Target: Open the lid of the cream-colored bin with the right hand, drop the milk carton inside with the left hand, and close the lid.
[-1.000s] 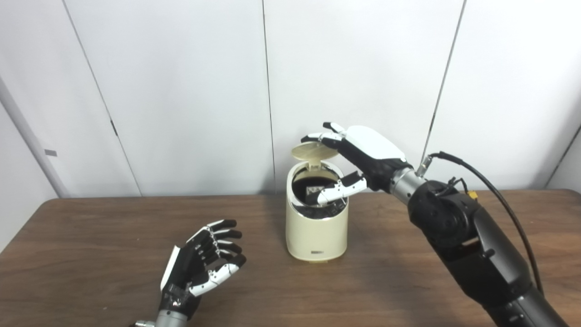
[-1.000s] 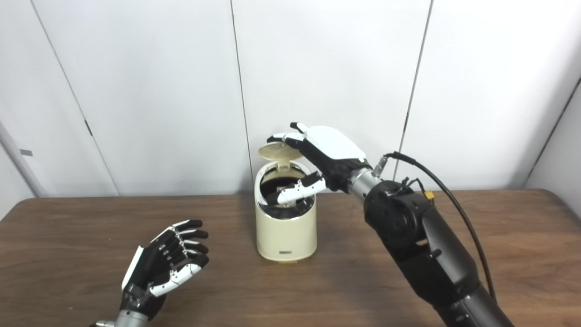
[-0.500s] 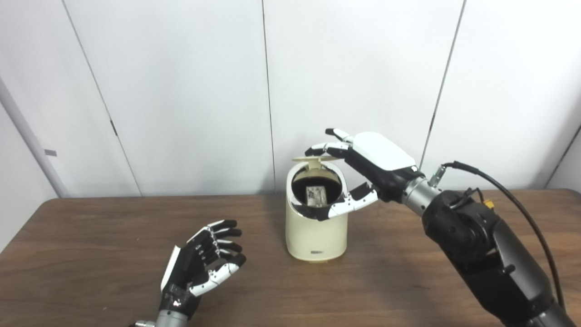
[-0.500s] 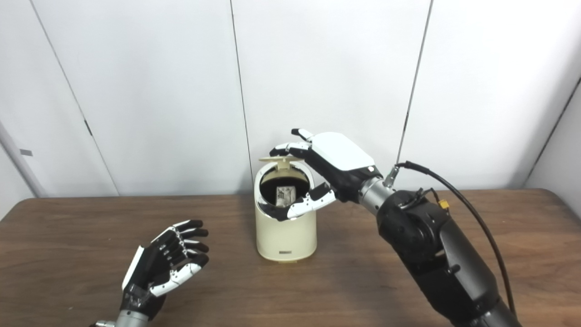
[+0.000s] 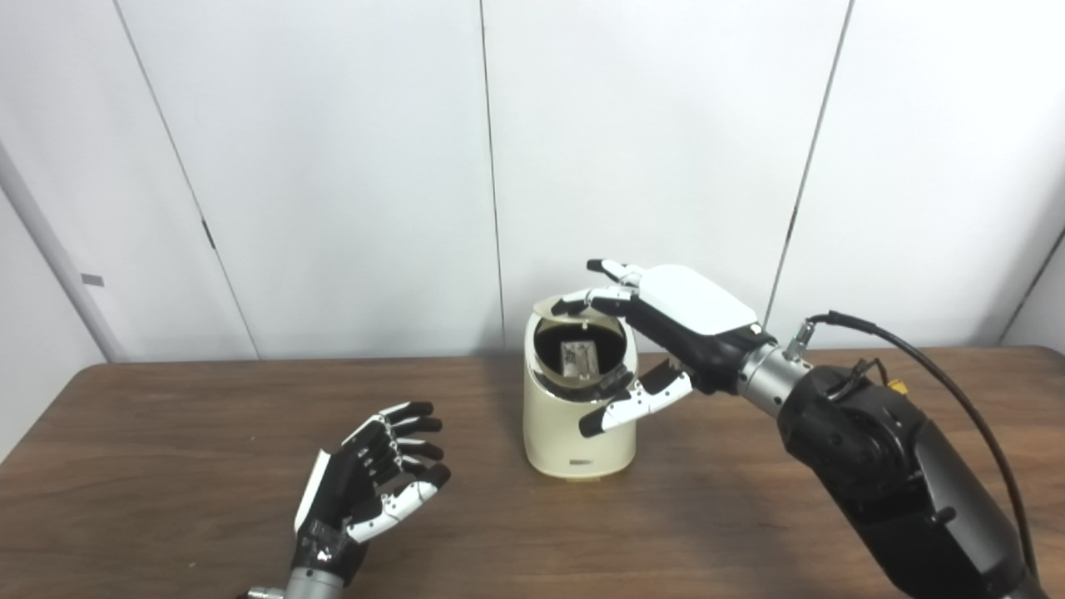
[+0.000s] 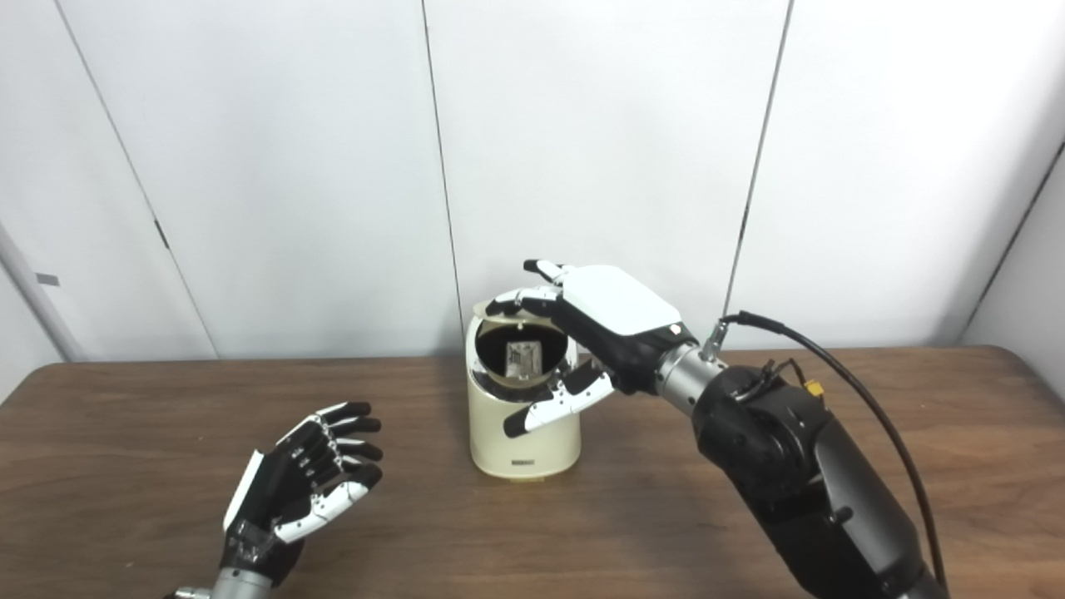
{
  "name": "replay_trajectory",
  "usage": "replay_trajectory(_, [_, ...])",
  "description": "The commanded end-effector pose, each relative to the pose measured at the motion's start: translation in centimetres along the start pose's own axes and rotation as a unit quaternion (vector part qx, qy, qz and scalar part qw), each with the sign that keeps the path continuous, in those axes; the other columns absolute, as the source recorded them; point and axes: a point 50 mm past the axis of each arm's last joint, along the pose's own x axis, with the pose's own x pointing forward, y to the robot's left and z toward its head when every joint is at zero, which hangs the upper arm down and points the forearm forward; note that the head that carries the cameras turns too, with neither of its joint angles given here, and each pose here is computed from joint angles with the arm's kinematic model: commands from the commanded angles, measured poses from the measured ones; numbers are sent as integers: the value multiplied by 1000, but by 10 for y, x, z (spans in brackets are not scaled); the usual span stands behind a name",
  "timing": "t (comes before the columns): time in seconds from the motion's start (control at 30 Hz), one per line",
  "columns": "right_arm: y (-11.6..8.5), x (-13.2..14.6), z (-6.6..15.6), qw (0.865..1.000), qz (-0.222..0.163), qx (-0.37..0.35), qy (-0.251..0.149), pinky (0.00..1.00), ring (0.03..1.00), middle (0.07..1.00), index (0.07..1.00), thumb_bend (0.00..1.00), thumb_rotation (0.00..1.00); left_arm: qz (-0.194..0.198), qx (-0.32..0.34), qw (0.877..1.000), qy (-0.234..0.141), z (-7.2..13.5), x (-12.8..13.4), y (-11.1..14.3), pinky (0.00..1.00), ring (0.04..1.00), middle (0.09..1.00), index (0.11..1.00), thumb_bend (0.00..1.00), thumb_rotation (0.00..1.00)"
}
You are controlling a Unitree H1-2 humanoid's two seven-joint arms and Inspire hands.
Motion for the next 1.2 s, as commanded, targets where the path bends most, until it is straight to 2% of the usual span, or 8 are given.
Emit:
replay_trajectory(0.0, [-19, 1, 9, 999, -25, -16, -21, 998, 990, 817, 820, 731, 552, 6, -5, 1000, 0, -2, -2, -3, 452, 584, 694, 749, 694, 162])
replay_trajectory(0.13, [-15, -1, 11, 999, -16, -29, -16, 977, 976, 814, 816, 736, 570, 6, -7, 1000, 0, -1, -2, -3, 452, 582, 694, 745, 690, 158])
replay_trajectory(0.33, [-9, -4, 9, 1000, -5, -23, -11, 1000, 975, 816, 815, 736, 525, 6, -8, 1000, -1, 0, -3, -2, 455, 585, 699, 749, 696, 167])
replay_trajectory(0.47, [-6, -6, 6, 1000, -2, -19, -6, 1000, 975, 809, 818, 733, 538, 4, -7, 1000, -2, 0, -3, -1, 450, 585, 698, 752, 701, 179])
replay_trajectory(0.93, [-6, -15, -4, 1000, 0, -27, 11, 1000, 981, 806, 822, 731, 523, 2, -13, 1000, 0, 2, -5, -2, 451, 582, 698, 752, 709, 167])
replay_trajectory(1.17, [-4, -18, -6, 999, 6, -33, 13, 1000, 985, 809, 826, 729, 564, 2, -12, 1000, -2, 3, -5, -3, 446, 581, 696, 754, 695, 176])
